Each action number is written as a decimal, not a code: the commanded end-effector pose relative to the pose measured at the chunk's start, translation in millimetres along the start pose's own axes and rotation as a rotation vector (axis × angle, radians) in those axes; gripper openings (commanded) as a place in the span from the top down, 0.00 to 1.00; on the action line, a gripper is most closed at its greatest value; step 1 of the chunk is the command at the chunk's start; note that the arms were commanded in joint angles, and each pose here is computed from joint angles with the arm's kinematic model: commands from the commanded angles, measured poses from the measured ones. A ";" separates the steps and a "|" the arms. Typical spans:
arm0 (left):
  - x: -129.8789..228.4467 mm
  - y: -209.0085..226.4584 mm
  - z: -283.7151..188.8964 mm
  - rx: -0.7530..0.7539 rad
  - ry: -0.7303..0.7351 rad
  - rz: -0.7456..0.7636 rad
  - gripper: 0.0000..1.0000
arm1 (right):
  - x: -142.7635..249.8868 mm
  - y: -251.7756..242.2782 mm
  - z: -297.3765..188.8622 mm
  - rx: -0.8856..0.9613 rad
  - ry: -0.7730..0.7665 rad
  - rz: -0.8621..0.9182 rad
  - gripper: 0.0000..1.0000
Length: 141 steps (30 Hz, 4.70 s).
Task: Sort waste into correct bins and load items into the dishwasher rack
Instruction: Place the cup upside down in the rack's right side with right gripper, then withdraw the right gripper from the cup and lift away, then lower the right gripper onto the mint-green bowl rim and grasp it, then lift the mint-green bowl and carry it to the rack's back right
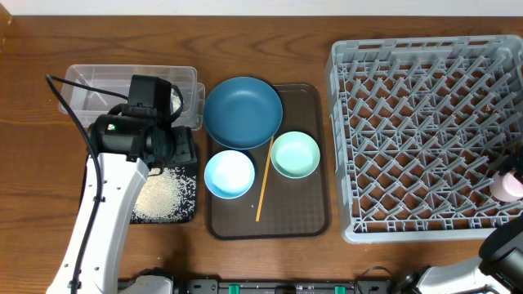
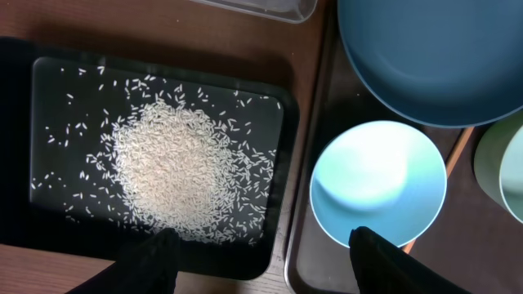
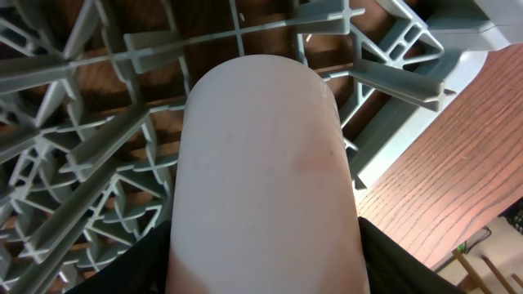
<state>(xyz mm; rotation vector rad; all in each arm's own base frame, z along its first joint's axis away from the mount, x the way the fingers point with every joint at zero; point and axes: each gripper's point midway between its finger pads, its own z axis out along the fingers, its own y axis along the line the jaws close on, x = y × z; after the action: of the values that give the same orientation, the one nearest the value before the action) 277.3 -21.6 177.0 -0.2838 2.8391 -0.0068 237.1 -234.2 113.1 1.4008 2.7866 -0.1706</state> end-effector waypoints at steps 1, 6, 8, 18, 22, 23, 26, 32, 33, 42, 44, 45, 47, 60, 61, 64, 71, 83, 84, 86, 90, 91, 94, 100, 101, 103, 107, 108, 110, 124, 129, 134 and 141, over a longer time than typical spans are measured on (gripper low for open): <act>-0.1 3.5 -3.8 -0.010 -0.012 -0.014 0.31 | -5.5 -0.1 -4.6 -0.015 -0.015 0.025 0.57; -0.1 3.5 -3.7 -0.010 -0.011 -0.014 0.31 | -5.9 20.2 -6.7 -0.136 -0.008 0.026 0.23; -0.1 3.5 -3.7 -0.010 -0.011 -0.014 0.31 | -5.6 22.6 -8.0 -0.155 -0.006 0.027 0.22; -0.1 3.5 -3.7 -0.010 -0.011 -0.014 0.31 | -9.0 27.9 -31.5 -0.214 -0.043 0.031 0.15; -0.1 3.5 -3.7 -0.010 -0.011 -0.014 0.26 | -8.5 54.0 -64.2 -0.390 -0.098 -0.044 0.18; -0.1 3.5 -3.7 -0.010 -0.011 -0.014 0.24 | -6.7 64.2 -75.2 -0.455 -0.117 -0.085 0.18; -0.1 3.5 -3.7 -0.010 -0.011 -0.014 0.21 | 8.4 99.1 -111.6 -0.657 -0.175 -0.254 0.19; 0.7 3.8 -3.6 -0.011 -0.008 -0.013 0.12 | 60.2 160.5 -159.0 -0.813 -0.239 -0.583 0.20; 1.8 4.2 -3.6 -0.013 -0.003 -0.013 0.12 | 70.1 170.2 -162.4 -0.820 -0.240 -0.637 0.19; 2.7 24.0 -3.0 -0.038 0.016 -0.083 0.10 | 167.5 256.2 -157.4 -0.773 -0.175 -1.053 0.18; 0.6 37.2 -2.8 -0.052 0.015 -0.130 0.10 | 186.2 270.2 -153.1 -0.746 -0.175 -1.132 0.18; -0.3 44.6 -2.8 -0.060 0.015 -0.157 0.10 | 196.0 277.6 -150.7 -0.734 -0.175 -1.170 0.18; -1.5 57.0 -2.9 -0.073 0.013 -0.201 0.10 | 212.8 290.8 -146.3 -0.716 -0.178 -1.235 0.18; -3.3 75.8 -3.3 -0.091 0.007 -0.269 0.09 | 276.1 349.7 -71.9 -0.509 -0.107 -1.357 0.20; -3.3 75.8 -3.3 -0.091 0.007 -0.269 0.09 | 274.4 351.2 -62.8 -0.470 -0.106 -1.338 0.20; -3.3 75.8 -3.3 -0.091 0.007 -0.269 0.10 | 271.6 352.8 -38.6 -0.375 -0.097 -1.301 0.20; -3.3 75.8 -3.3 -0.091 0.007 -0.269 0.10 | 276.4 350.8 6.7 -0.270 -0.004 -1.269 0.22; -3.3 75.8 -3.3 -0.091 0.007 -0.269 0.09 | 285.8 340.3 28.6 -0.202 0.074 -1.273 0.65; -3.3 75.8 -3.3 -0.091 0.007 -0.269 0.10 | 286.0 339.7 28.6 -0.200 0.077 -1.267 0.66; -3.3 75.8 -3.3 -0.091 0.007 -0.269 0.09 | 286.6 338.1 29.1 -0.194 0.083 -1.261 0.72; -3.3 75.8 -3.3 -0.091 0.007 -0.269 0.09 | 287.2 335.4 29.3 -0.185 0.092 -1.251 0.84; -3.3 75.8 -3.3 -0.091 0.007 -0.269 0.09 | 287.3 334.8 29.3 -0.183 0.094 -1.250 0.87; -3.3 75.8 -3.3 -0.091 0.007 -0.269 0.09 | 287.3 333.2 29.4 -0.178 0.099 -1.247 0.91; -3.3 75.8 -3.3 -0.091 0.007 -0.269 0.09 | 287.6 332.1 29.5 -0.175 0.103 -1.247 0.99; -3.3 75.8 -3.3 -0.091 0.007 -0.269 0.09 | 287.7 331.3 29.3 -0.172 0.105 -1.247 0.99; -3.3 75.8 -3.3 -0.091 0.007 -0.269 0.09 | 287.7 329.7 26.7 -0.172 0.106 -1.247 0.99; -3.3 75.8 -3.3 -0.091 0.007 -0.269 0.09 | 278.9 330.5 3.7 -0.213 0.059 -1.227 0.98; -3.3 75.8 -3.3 -0.091 0.007 -0.269 0.09 | 274.5 331.7 -6.6 -0.236 0.033 -1.219 0.99; -3.3 75.8 -3.3 -0.091 0.007 -0.269 0.09 | 261.3 332.3 -28.1 -0.272 -0.038 -1.196 0.99; -3.3 75.8 -3.3 -0.091 0.007 -0.269 0.09 | 90.0 254.1 -166.2 -0.040 -0.748 -0.769 0.99; -3.3 75.8 -3.3 -0.091 0.007 -0.269 0.09 | 34.3 210.2 -187.3 0.170 -0.893 -0.567 0.99; -3.3 75.8 -3.3 -0.091 0.007 -0.269 0.09 | -2.2 178.7 -207.1 0.282 -0.995 -0.389 0.99; -3.3 75.8 -3.3 -0.091 0.007 -0.269 0.09 | -46.6 142.5 -218.3 0.293 -1.052 -0.184 0.99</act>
<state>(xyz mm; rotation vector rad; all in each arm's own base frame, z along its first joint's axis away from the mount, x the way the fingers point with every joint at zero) 266.5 50.5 175.1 -0.6640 2.8061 0.0550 397.8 -136.4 307.5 0.5992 2.0779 -0.9244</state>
